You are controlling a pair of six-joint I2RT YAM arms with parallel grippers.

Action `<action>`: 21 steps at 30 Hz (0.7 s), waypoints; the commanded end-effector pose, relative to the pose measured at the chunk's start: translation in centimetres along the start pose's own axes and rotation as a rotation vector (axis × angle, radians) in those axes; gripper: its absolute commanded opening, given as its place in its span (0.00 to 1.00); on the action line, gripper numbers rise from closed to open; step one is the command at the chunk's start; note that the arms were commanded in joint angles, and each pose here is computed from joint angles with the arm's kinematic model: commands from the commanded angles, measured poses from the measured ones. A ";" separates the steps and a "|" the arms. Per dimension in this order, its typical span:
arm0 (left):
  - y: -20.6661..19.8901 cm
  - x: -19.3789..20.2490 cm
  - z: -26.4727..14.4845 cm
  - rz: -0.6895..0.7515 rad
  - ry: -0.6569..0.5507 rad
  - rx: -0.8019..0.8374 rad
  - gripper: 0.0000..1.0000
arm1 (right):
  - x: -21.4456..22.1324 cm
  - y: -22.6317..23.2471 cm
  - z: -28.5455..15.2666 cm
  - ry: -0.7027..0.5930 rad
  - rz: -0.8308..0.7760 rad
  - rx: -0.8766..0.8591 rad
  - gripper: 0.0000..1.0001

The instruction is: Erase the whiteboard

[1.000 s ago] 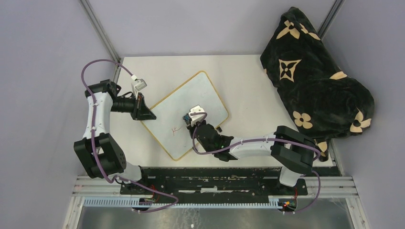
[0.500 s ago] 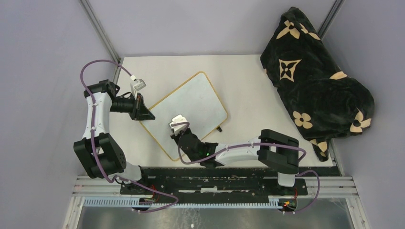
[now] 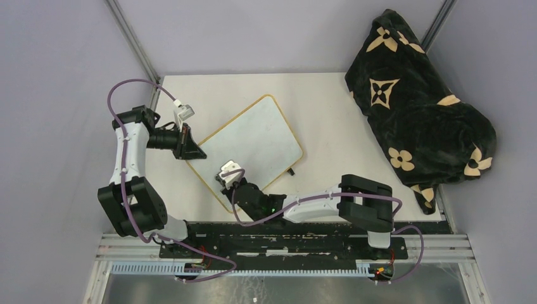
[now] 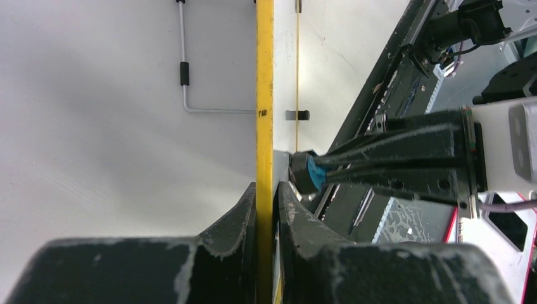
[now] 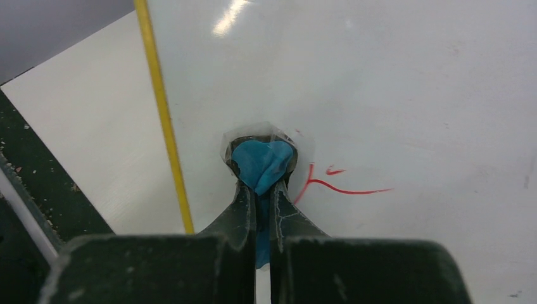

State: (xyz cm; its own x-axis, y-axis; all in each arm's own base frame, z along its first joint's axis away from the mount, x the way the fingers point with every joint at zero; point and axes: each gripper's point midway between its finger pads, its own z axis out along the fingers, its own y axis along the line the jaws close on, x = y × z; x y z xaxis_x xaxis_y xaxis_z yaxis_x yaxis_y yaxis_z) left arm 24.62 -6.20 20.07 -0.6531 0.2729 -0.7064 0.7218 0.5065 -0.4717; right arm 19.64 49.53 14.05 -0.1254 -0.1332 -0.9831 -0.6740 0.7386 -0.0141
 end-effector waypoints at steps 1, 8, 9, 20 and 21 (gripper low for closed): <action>-0.3 0.0 0.0 0.056 0.019 -0.013 0.03 | 0.0 -6.9 -0.3 0.006 0.027 0.147 0.01; -0.3 -0.1 0.0 0.057 0.021 -0.013 0.03 | -0.1 -14.6 -1.7 0.002 0.071 0.297 0.01; -0.3 -0.1 0.0 0.056 0.021 -0.012 0.03 | -0.2 -14.7 -1.8 0.001 0.072 0.297 0.01; -0.1 0.0 0.1 0.047 0.019 -0.007 0.03 | 1.2 -4.1 -0.9 0.024 0.062 0.045 0.01; -0.1 0.0 0.1 0.047 0.019 -0.008 0.03 | 1.2 -2.9 -0.8 0.023 0.055 0.023 0.01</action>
State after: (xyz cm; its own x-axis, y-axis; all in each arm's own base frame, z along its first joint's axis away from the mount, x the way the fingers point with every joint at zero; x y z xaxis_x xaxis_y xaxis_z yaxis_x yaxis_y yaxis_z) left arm 24.62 -6.28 20.09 -0.6516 0.2737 -0.7075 0.7237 0.5040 -0.4715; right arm 25.37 41.48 14.29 -0.1642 -0.0733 -0.9837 -0.5031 0.8640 0.0196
